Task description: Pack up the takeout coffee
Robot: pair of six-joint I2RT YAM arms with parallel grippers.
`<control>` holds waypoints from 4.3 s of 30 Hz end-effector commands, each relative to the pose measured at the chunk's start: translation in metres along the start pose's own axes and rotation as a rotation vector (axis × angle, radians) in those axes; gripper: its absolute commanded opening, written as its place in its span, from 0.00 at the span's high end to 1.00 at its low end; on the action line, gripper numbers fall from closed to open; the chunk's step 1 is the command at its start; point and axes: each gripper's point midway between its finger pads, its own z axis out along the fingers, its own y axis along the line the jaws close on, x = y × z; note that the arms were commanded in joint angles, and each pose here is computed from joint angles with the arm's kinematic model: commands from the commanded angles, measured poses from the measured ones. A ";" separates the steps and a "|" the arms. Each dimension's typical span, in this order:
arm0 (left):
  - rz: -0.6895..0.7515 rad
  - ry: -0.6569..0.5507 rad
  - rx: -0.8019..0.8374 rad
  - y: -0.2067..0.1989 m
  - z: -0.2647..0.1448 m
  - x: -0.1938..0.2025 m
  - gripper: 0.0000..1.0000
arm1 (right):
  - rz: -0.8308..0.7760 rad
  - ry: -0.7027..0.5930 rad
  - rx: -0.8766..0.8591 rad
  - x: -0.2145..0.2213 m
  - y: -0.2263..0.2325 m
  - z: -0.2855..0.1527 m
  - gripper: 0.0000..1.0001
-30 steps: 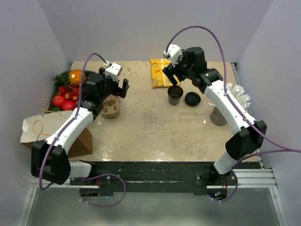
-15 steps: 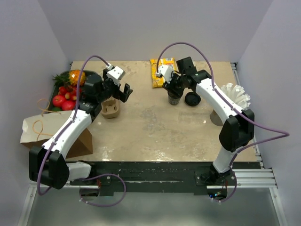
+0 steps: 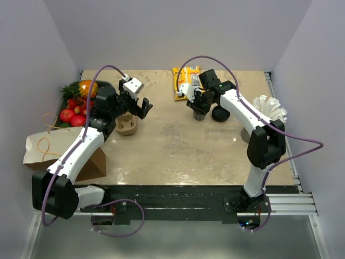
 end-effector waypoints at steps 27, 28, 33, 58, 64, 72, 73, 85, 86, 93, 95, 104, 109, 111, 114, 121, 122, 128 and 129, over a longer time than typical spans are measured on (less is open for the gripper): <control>0.003 -0.056 0.015 -0.003 0.005 -0.007 0.01 | -0.010 -0.027 -0.099 -0.008 -0.021 0.000 0.77; 0.003 -0.056 0.017 -0.003 0.005 -0.007 0.01 | -0.013 -0.034 -0.089 -0.010 -0.024 -0.001 0.77; -0.009 -0.057 0.020 -0.003 0.007 -0.006 0.01 | -0.017 -0.005 -0.114 -0.004 -0.022 0.007 0.74; -0.013 -0.039 0.003 0.002 0.014 -0.001 0.01 | -0.038 0.050 -0.140 0.007 -0.024 0.019 0.82; -0.020 -0.040 0.006 0.001 0.015 0.000 0.01 | -0.038 0.055 -0.144 0.008 -0.024 0.019 0.82; -0.022 -0.035 0.006 0.001 0.015 0.002 0.01 | -0.028 0.063 -0.165 0.010 -0.022 0.021 0.81; -0.021 -0.037 0.007 0.001 0.015 0.002 0.01 | -0.031 0.061 -0.165 0.009 -0.021 0.021 0.81; -0.025 -0.040 0.008 0.001 0.016 0.002 0.01 | -0.027 0.066 -0.167 0.011 -0.021 0.022 0.88; -0.027 -0.037 0.009 0.001 0.016 0.003 0.01 | -0.027 0.067 -0.167 0.010 -0.021 0.022 0.89; -0.029 -0.037 0.007 0.001 0.016 0.004 0.01 | -0.026 0.070 -0.156 0.010 -0.023 0.021 0.97; -0.029 -0.037 0.007 0.001 0.016 0.004 0.01 | -0.024 0.061 -0.141 0.007 -0.025 0.017 1.00; -0.028 -0.039 0.005 0.001 0.016 0.004 0.01 | -0.018 -0.036 -0.063 -0.024 -0.040 -0.012 1.00; -0.030 -0.041 0.006 0.000 0.015 0.004 0.01 | -0.011 -0.054 -0.045 -0.033 -0.043 -0.020 1.00; -0.033 -0.039 0.008 0.000 0.015 0.005 0.01 | -0.006 -0.028 -0.054 -0.026 -0.041 -0.016 0.90; -0.032 -0.040 0.008 0.000 0.015 0.004 0.01 | 0.007 0.018 -0.099 -0.012 -0.032 -0.004 0.63; -0.033 -0.039 0.008 -0.001 0.014 0.005 0.01 | 0.013 0.048 -0.127 -0.002 -0.026 0.008 0.62; -0.032 -0.040 0.007 -0.001 0.013 0.004 0.01 | 0.015 0.050 -0.132 -0.001 -0.025 0.009 0.63; -0.033 -0.035 0.003 0.000 0.013 0.006 0.01 | 0.011 0.069 -0.159 0.004 -0.022 0.014 0.65; -0.033 -0.035 0.003 0.000 0.013 0.006 0.01 | 0.011 0.070 -0.161 0.004 -0.021 0.015 0.66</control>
